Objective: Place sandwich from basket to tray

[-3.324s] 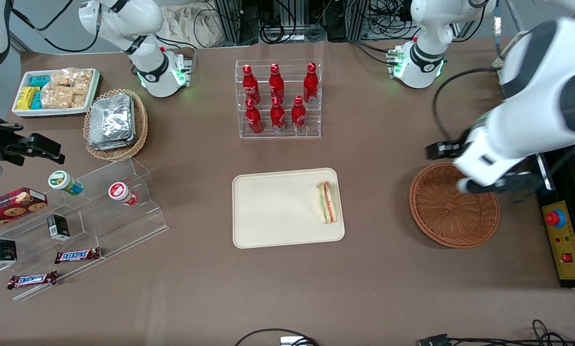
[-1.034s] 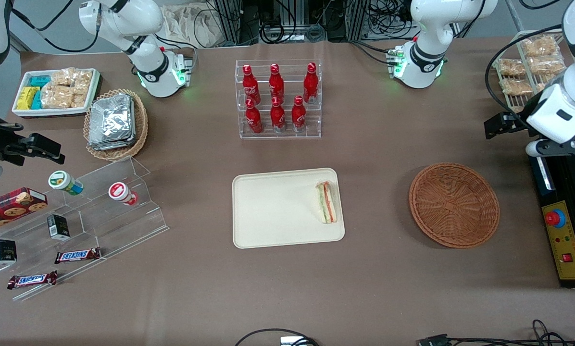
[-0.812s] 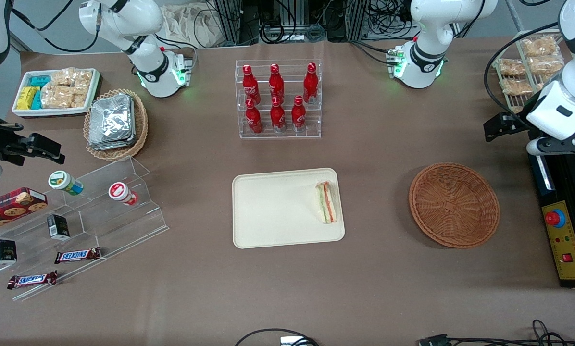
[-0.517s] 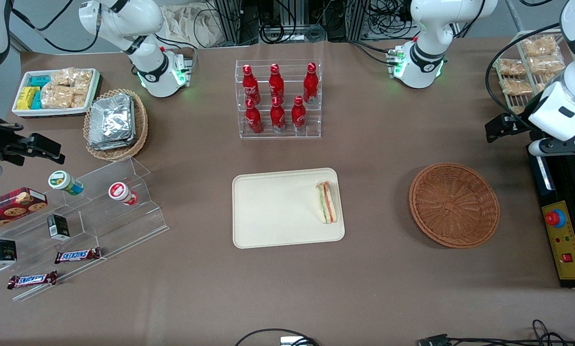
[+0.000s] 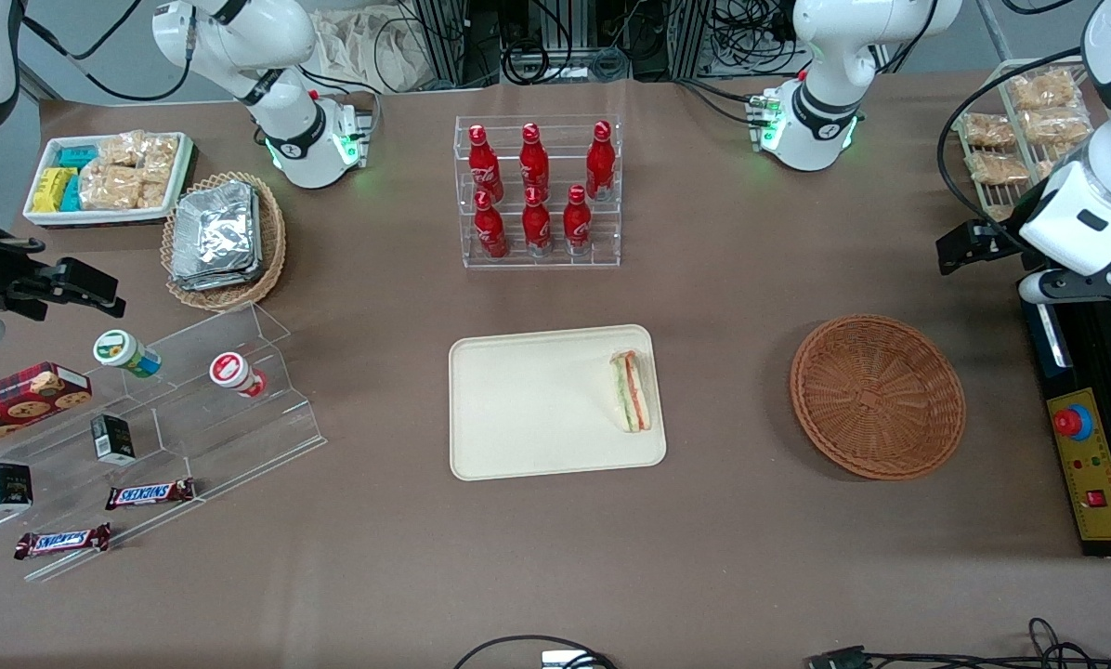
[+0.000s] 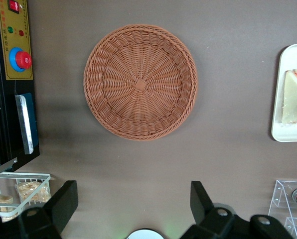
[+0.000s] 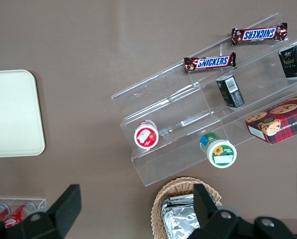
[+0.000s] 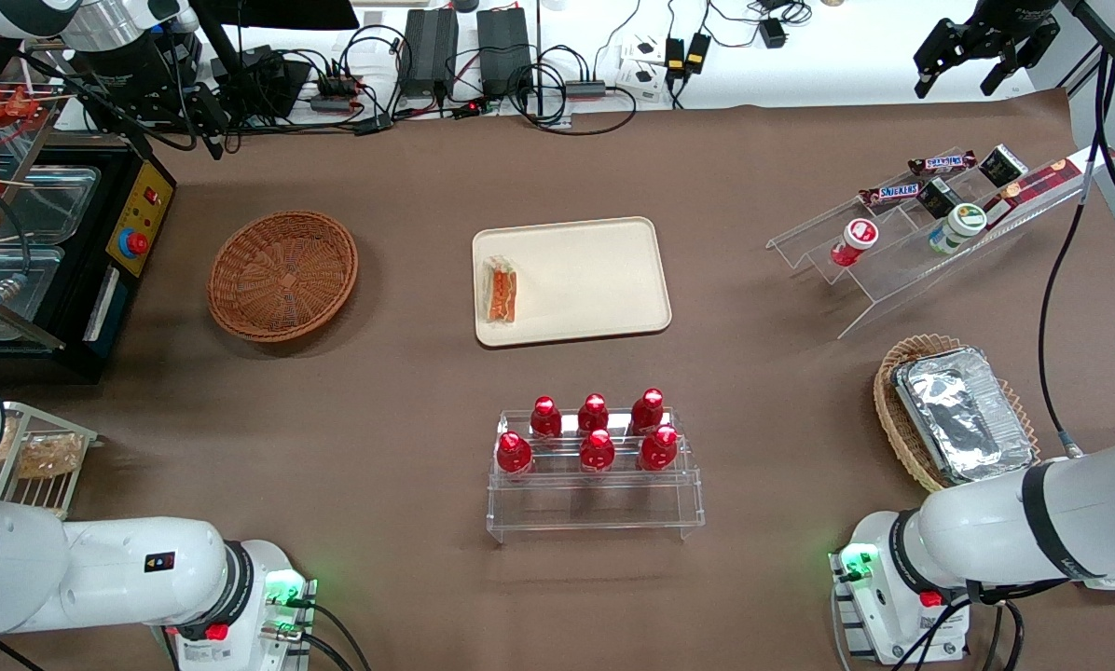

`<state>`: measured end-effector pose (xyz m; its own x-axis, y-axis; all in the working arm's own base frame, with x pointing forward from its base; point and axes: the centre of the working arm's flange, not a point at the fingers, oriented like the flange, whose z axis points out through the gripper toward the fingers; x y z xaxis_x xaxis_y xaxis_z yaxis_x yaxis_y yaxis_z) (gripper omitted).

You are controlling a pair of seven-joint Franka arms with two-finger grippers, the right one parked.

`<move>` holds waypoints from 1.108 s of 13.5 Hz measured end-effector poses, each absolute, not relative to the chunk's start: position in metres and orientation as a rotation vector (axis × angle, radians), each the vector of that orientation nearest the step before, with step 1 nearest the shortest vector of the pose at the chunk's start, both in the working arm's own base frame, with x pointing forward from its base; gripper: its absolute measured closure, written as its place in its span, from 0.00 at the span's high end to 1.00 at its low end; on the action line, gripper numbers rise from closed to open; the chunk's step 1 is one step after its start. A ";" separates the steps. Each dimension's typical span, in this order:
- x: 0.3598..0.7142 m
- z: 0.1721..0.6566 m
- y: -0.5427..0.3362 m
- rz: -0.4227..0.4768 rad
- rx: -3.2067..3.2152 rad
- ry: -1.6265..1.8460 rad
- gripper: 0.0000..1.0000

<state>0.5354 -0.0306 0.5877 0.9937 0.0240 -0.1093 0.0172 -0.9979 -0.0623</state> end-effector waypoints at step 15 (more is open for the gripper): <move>0.535 0.587 -0.028 0.181 -3.075 -0.039 1.00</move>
